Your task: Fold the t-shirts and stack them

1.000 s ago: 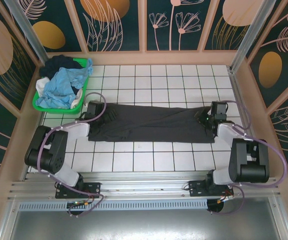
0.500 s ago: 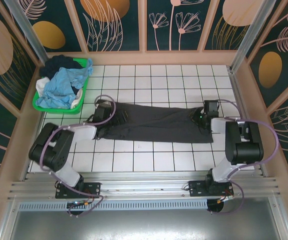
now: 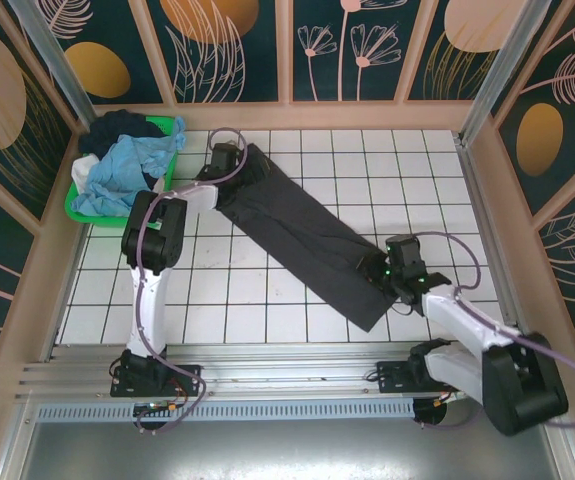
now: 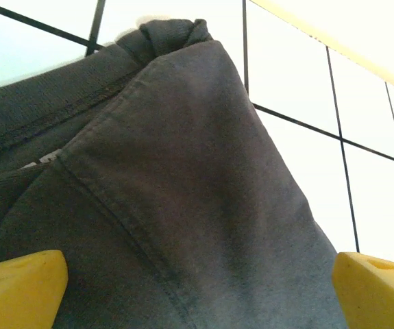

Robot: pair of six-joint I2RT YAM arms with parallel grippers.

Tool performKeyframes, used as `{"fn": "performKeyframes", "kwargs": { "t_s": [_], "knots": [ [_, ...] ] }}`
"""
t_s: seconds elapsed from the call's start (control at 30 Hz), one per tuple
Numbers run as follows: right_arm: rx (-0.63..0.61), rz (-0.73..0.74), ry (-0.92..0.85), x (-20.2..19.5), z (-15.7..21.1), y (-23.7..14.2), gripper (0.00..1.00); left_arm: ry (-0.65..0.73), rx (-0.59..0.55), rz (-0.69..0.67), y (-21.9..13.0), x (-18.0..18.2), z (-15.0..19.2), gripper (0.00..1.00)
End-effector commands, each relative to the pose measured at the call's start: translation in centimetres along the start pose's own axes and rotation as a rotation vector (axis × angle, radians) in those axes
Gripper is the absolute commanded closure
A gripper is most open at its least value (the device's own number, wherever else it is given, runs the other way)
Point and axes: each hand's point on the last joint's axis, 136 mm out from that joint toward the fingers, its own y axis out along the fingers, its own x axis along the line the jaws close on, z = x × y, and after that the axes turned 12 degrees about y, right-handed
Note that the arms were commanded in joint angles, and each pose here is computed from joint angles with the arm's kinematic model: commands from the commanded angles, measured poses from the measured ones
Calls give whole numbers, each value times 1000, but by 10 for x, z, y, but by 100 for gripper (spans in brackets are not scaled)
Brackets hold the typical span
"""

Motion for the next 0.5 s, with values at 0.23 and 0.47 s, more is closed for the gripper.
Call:
{"fn": "performKeyframes", "kwargs": {
  "t_s": [0.23,0.47],
  "knots": [
    [-32,132,-141,17,-44,30,61,87,-19,-68,-96,-10,-23,1],
    [67,201,-142,-12,-10,60,65,20,22,-20,-94,1,30,1]
  ]
}}
